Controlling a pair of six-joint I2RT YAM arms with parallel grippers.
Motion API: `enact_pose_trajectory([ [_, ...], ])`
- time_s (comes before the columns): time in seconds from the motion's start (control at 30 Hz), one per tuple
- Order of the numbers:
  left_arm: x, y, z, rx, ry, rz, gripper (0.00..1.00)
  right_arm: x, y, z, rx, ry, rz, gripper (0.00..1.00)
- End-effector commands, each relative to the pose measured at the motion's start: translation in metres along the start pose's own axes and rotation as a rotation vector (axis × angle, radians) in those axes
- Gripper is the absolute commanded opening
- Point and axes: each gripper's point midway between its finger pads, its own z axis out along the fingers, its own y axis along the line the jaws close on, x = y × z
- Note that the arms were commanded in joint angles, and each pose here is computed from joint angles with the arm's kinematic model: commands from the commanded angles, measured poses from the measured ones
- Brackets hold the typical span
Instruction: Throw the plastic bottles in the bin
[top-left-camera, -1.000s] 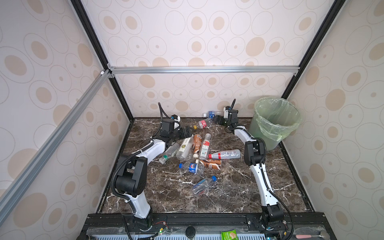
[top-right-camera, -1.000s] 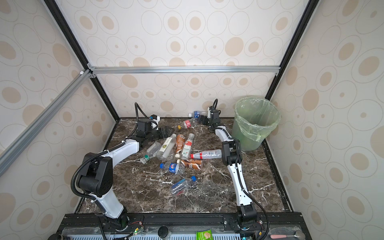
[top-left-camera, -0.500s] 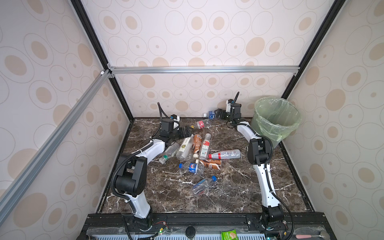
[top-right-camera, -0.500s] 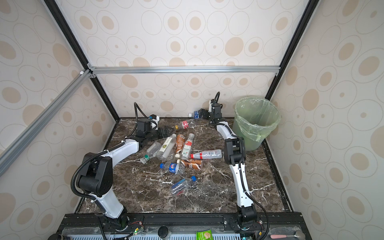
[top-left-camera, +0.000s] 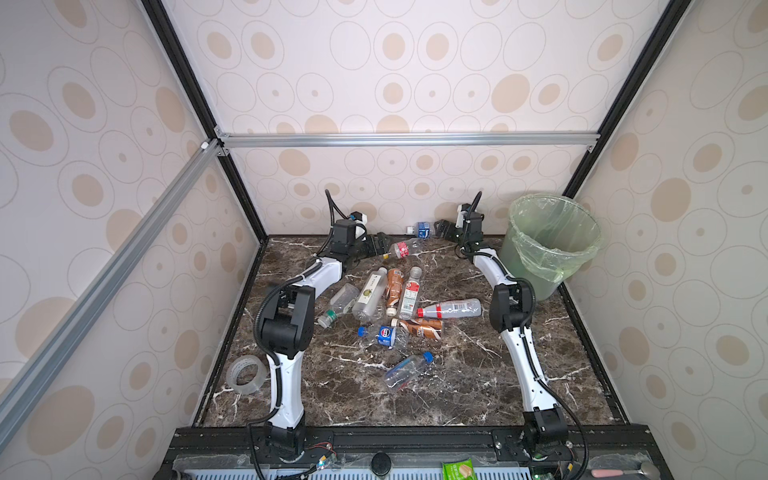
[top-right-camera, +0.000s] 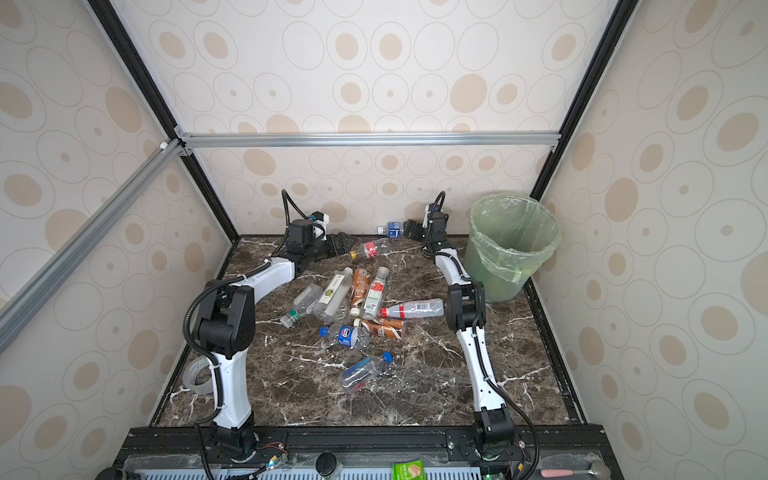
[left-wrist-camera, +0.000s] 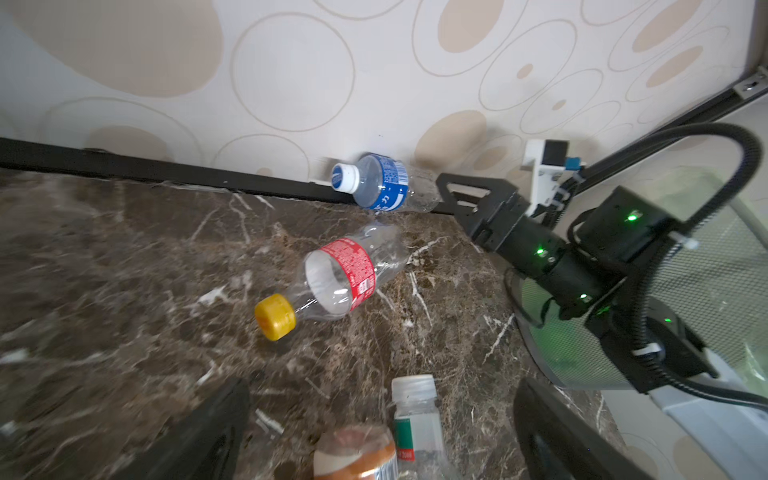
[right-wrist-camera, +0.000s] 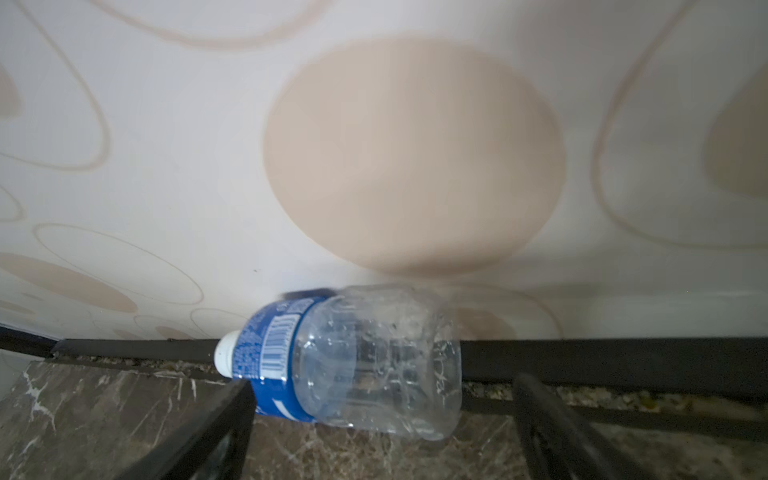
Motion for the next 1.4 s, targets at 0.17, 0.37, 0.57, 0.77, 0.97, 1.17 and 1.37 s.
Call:
enact_pose_trajectory([
  [0.17, -0.027, -0.017, 0.056, 0.291, -0.076, -0.091, 0.99, -0.002, 0.017, 0.006, -0.069, -0.038, 0.013, 0.99],
  [0.37, -0.026, 0.0, 0.085, 0.291, -0.09, -0.116, 0.99, 0.001, 0.034, 0.009, -0.124, -0.048, 0.0, 1.0],
  [0.57, -0.028, 0.009, 0.097, 0.275, -0.099, -0.11, 0.99, 0.002, 0.055, 0.007, -0.168, -0.037, -0.016, 1.0],
  [0.77, -0.034, 0.022, 0.103, 0.259, -0.114, -0.108, 0.99, 0.006, 0.069, 0.006, -0.198, -0.02, 0.001, 0.99],
  [0.97, -0.037, 0.041, 0.114, 0.229, -0.127, -0.113, 0.99, 0.015, 0.091, 0.003, -0.238, 0.01, -0.005, 1.0],
  [1.17, -0.038, 0.057, 0.119, 0.197, -0.15, -0.119, 0.99, 0.016, 0.096, 0.003, -0.254, 0.014, 0.019, 1.0],
  [1.37, -0.037, 0.063, 0.124, 0.204, -0.171, -0.118, 0.99, 0.006, 0.09, -0.001, -0.203, -0.02, -0.019, 0.99],
])
